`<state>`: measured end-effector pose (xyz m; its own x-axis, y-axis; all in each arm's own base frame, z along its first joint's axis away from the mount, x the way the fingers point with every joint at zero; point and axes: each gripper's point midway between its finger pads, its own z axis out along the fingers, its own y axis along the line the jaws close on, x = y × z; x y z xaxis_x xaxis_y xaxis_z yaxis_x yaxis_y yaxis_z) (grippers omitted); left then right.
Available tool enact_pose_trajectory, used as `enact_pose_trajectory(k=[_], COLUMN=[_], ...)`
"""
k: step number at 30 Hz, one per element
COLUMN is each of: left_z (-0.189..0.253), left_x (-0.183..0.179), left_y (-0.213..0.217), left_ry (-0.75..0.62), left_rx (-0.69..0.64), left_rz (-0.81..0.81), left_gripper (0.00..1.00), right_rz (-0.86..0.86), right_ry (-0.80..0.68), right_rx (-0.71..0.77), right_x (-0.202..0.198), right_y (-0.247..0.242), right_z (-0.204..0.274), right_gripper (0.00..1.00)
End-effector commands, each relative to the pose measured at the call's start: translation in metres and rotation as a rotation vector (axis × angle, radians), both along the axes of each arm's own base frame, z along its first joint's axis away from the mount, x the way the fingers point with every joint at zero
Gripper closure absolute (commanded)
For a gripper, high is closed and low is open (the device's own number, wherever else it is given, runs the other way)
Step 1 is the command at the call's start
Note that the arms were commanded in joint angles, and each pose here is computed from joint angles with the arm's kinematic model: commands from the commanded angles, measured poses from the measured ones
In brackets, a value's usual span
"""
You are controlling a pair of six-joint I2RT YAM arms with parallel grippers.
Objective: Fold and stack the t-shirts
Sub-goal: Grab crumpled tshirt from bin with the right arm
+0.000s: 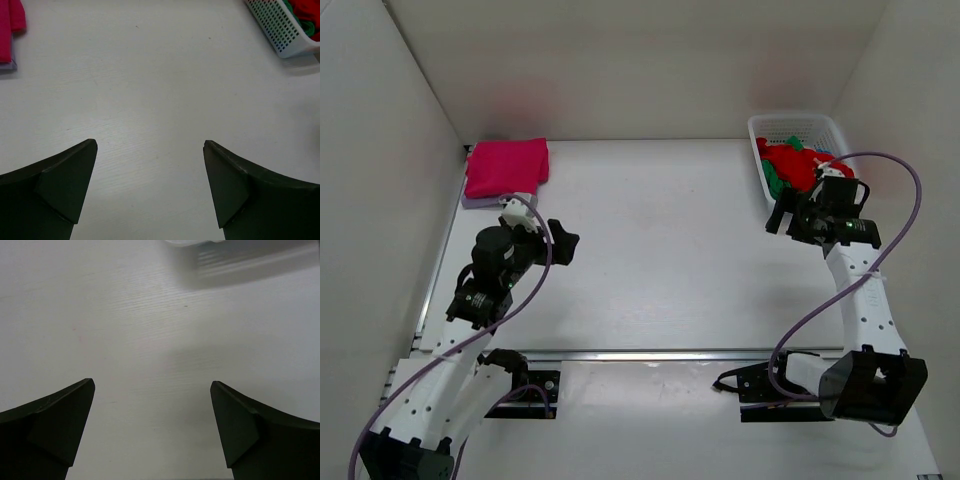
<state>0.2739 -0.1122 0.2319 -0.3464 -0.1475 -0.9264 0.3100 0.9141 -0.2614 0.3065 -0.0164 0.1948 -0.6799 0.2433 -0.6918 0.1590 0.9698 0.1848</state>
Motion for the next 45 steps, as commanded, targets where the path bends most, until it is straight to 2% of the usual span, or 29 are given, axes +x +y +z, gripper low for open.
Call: enact_pose_trajectory(k=[1, 4, 7, 10, 11, 13, 14, 16, 17, 19, 20, 21, 23, 25, 26, 28, 29, 30, 31, 33, 36, 38, 45], left_z=[-0.002, -0.010, -0.009, -0.005, 0.000, 0.013, 0.021, 0.032, 0.034, 0.035, 0.035, 0.035, 0.034, 0.032, 0.031, 0.032, 0.031, 0.032, 0.031, 0.039, 0.043, 0.034, 0.021], left_x=[0.004, 0.007, 0.014, 0.024, 0.028, 0.033, 0.035, 0.038, 0.038, 0.040, 0.040, 0.039, 0.037, 0.034, 0.032, 0.032, 0.031, 0.030, 0.028, 0.026, 0.024, 0.022, 0.018], left_y=[0.001, -0.004, -0.005, -0.007, -0.008, -0.011, -0.009, -0.007, -0.006, -0.005, -0.006, -0.007, -0.008, -0.007, -0.008, -0.007, -0.008, -0.007, -0.009, -0.015, -0.017, -0.019, -0.018], left_ry=[0.033, 0.077, 0.118, 0.153, 0.149, 0.115, 0.095, 0.066, 0.064, 0.064, 0.061, 0.055, 0.059, 0.051, 0.049, 0.032, 0.033, 0.031, 0.035, 0.021, 0.011, 0.031, 0.049], left_rx=[0.021, 0.021, 0.036, 0.074, 0.074, 0.064, 0.055, 0.061, 0.066, 0.075, 0.070, 0.072, 0.062, 0.059, 0.053, 0.048, 0.049, 0.045, 0.055, 0.059, 0.060, 0.074, 0.083], left_rz=[0.007, -0.002, -0.003, -0.003, -0.003, -0.014, 0.000, 0.003, 0.008, 0.018, 0.015, 0.005, 0.000, -0.004, -0.008, -0.012, -0.013, -0.015, -0.024, -0.046, -0.056, -0.065, -0.072], left_gripper=[0.02, 0.01, 0.01, 0.01, 0.02, 0.01, 0.02, 0.02, 0.01, 0.01, 0.08, 0.28, 0.39, 0.43, 0.43, 0.34, 0.25, 0.20, 0.18, 0.16, 0.14, 0.13, 0.09], right_rz=[0.068, 0.195, 0.187, 0.103, 0.033, -0.103, -0.174, -0.206, -0.183, -0.193, -0.195, -0.197, -0.191, -0.188, -0.190, -0.214, -0.222, -0.253, -0.268, -0.322, -0.379, -0.358, -0.343], right_ry=[-0.118, -0.256, -0.268, -0.248, -0.286, -0.352, -0.378, -0.406, -0.397, -0.352, -0.309, -0.286, -0.272, -0.257, -0.248, -0.219, -0.136, -0.165, -0.129, -0.072, -0.009, 0.015, 0.105], right_rx=[0.032, 0.055, 0.023, -0.002, -0.020, -0.047, -0.020, 0.037, 0.057, 0.051, 0.044, 0.014, -0.005, -0.009, -0.009, -0.054, -0.063, -0.106, -0.139, -0.181, -0.195, -0.196, -0.227], right_x=[0.015, 0.015, 0.021, 0.041, 0.055, 0.072, 0.083, 0.103, 0.120, 0.143, 0.159, 0.172, 0.186, 0.209, 0.214, 0.236, 0.242, 0.252, 0.261, 0.269, 0.261, 0.262, 0.249], right_y=[0.016, 0.039, 0.033, 0.001, -0.016, -0.047, -0.064, -0.083, -0.084, -0.094, -0.099, -0.103, -0.107, -0.111, -0.113, -0.121, -0.121, -0.127, -0.130, -0.138, -0.150, -0.154, -0.162], right_z=[0.036, 0.049, 0.047, 0.056, 0.068, 0.091, 0.102, 0.112, 0.116, 0.114, 0.101, 0.094, 0.084, 0.071, 0.066, 0.057, 0.026, 0.043, 0.037, 0.025, -0.002, -0.016, -0.041], right_gripper=[0.01, 0.01, 0.00, 0.02, 0.10, 0.09, 0.36, 0.64, 0.62, 0.52, 0.42, 0.36, 0.35, 0.42, 0.44, 0.49, 0.52, 0.52, 0.51, 0.51, 0.42, 0.37, 0.40])
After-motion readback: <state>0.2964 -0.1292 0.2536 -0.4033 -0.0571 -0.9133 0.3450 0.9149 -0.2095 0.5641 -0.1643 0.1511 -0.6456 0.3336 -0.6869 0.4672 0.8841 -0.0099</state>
